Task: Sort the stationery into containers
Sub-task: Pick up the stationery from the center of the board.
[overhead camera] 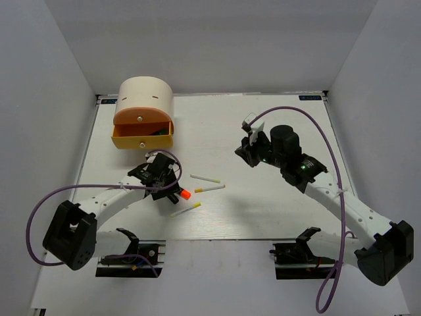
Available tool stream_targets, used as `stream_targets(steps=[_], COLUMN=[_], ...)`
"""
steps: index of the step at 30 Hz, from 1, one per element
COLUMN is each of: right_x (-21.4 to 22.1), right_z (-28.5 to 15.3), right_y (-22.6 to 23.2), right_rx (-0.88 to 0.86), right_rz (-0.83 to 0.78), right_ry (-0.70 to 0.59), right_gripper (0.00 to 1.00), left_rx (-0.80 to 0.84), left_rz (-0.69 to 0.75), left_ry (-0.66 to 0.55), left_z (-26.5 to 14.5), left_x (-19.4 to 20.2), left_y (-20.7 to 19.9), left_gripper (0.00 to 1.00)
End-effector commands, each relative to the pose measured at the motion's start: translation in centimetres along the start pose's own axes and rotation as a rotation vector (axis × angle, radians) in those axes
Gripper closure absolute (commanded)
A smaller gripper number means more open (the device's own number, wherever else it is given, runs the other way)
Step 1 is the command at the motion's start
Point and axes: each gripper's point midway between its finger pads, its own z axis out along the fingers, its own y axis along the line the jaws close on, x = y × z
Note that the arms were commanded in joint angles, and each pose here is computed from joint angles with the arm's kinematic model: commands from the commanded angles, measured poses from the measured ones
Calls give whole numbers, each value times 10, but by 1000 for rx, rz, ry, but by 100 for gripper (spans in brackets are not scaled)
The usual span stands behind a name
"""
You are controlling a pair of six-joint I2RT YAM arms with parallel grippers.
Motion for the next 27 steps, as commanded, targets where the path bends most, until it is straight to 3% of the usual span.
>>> stream_targets(steps=[1,27], right_x=[-14,-15], right_z=[-4,-8], right_y=[1,0], right_rx=[-10,-21], right_rz=[3,24], right_ry=[-59,-72], right_gripper=[86,83], left_rx=[-79,-195], left_rz=[-34,-67], left_ry=[-65,-105], left_z=[-4,27], left_x=[-9,-7], left_y=[8,22], left_gripper=[34,45])
